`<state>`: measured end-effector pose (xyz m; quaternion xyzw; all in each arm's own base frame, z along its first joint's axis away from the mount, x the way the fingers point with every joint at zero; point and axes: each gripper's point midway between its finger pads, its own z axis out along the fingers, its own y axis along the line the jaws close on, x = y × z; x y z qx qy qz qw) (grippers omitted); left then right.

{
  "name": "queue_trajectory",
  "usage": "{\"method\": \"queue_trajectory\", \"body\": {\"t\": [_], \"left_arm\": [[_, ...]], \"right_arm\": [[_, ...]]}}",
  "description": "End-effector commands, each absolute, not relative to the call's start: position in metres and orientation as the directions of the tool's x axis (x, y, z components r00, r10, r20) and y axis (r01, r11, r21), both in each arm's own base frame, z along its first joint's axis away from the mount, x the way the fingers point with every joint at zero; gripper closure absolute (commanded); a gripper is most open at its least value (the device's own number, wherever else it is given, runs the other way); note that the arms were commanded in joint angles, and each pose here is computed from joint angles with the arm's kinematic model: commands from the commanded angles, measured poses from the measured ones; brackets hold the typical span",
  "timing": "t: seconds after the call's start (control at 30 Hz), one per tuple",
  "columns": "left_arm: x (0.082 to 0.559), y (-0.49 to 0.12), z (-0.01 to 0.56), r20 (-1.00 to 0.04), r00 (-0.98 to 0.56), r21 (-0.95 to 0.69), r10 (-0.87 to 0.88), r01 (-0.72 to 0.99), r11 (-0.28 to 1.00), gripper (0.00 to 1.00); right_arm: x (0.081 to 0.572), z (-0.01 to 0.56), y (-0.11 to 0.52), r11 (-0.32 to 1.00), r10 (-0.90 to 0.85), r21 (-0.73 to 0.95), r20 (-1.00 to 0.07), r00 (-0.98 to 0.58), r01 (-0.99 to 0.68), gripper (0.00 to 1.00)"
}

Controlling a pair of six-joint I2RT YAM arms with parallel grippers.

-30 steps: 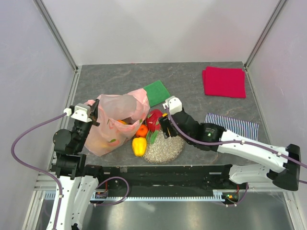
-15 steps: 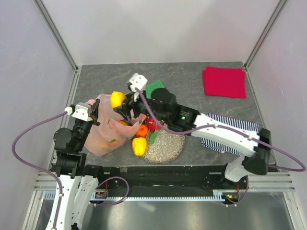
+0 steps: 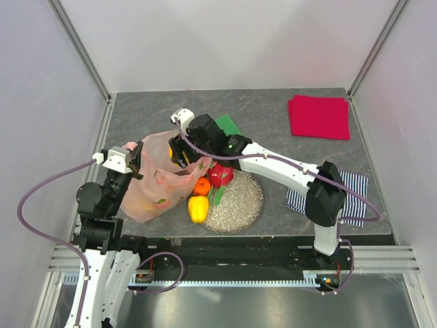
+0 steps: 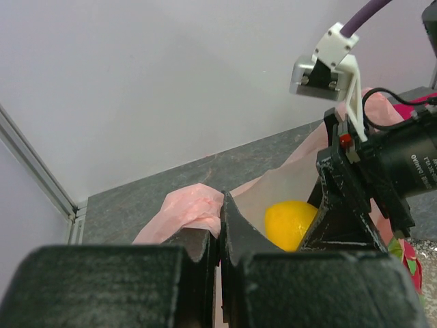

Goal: Place the fruits into the plastic bag

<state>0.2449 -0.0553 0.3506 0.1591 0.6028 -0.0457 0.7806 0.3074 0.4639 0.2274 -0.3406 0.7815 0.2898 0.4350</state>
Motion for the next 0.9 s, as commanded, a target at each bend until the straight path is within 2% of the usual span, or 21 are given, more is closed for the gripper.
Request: {"method": "queue_trajectory", "body": {"t": [0.0,0.13,0.23,0.33,0.43,0.53,0.6,0.67,0.73,0.87], "left_arm": [[0.246,-0.056,0.358,-0.949,0.297,0.188,0.106,0.264,0.946,0.99],[0.246,-0.056,0.358,-0.948,0.298,0.191,0.109,0.26,0.947,0.98],[0.246,-0.055,0.356,-0.949,0.293,0.191,0.111,0.259,0.947,0.98],[0.246,-0.055,0.356,-0.95,0.293,0.189,0.11,0.259,0.947,0.98],[0.247,-0.055,0.357,-0.949,0.293,0.191,0.111,0.259,0.947,0.98],[0.246,-0.055,0.357,-0.949,0.295,0.19,0.11,0.259,0.947,0.98],[0.246,-0.055,0.356,-0.95,0.293,0.189,0.11,0.259,0.947,0.98],[0.246,-0.056,0.356,-0.95,0.293,0.19,0.11,0.261,0.947,0.98],[0.247,-0.055,0.356,-0.95,0.292,0.189,0.11,0.26,0.947,0.99],[0.247,-0.055,0.356,-0.95,0.292,0.19,0.111,0.258,0.947,0.98]], "right_arm": [[0.295,0.225,0.478,0.565,-0.298,0.197,-0.857,-0.421,-0.801,0.58],[0.282,0.198,0.49,0.555,-0.364,0.187,-0.821,-0.439,-0.81,0.58],[0.283,0.171,0.489,0.597,-0.41,0.172,-0.774,-0.483,-0.783,0.58],[0.288,0.152,0.477,0.654,-0.433,0.133,-0.742,-0.512,-0.745,0.53],[0.289,0.148,0.469,0.675,-0.441,0.109,-0.734,-0.517,-0.73,0.43],[0.289,0.148,0.467,0.676,-0.44,0.11,-0.732,-0.52,-0.728,0.24],[0.288,0.152,0.469,0.667,-0.44,0.116,-0.736,-0.515,-0.736,0.17],[0.287,0.157,0.472,0.653,-0.437,0.122,-0.745,-0.504,-0.747,0.06],[0.288,0.165,0.474,0.645,-0.429,0.125,-0.757,-0.492,-0.754,0.02],[0.288,0.188,0.478,0.629,-0.397,0.132,-0.792,-0.463,-0.766,0.02]]}}
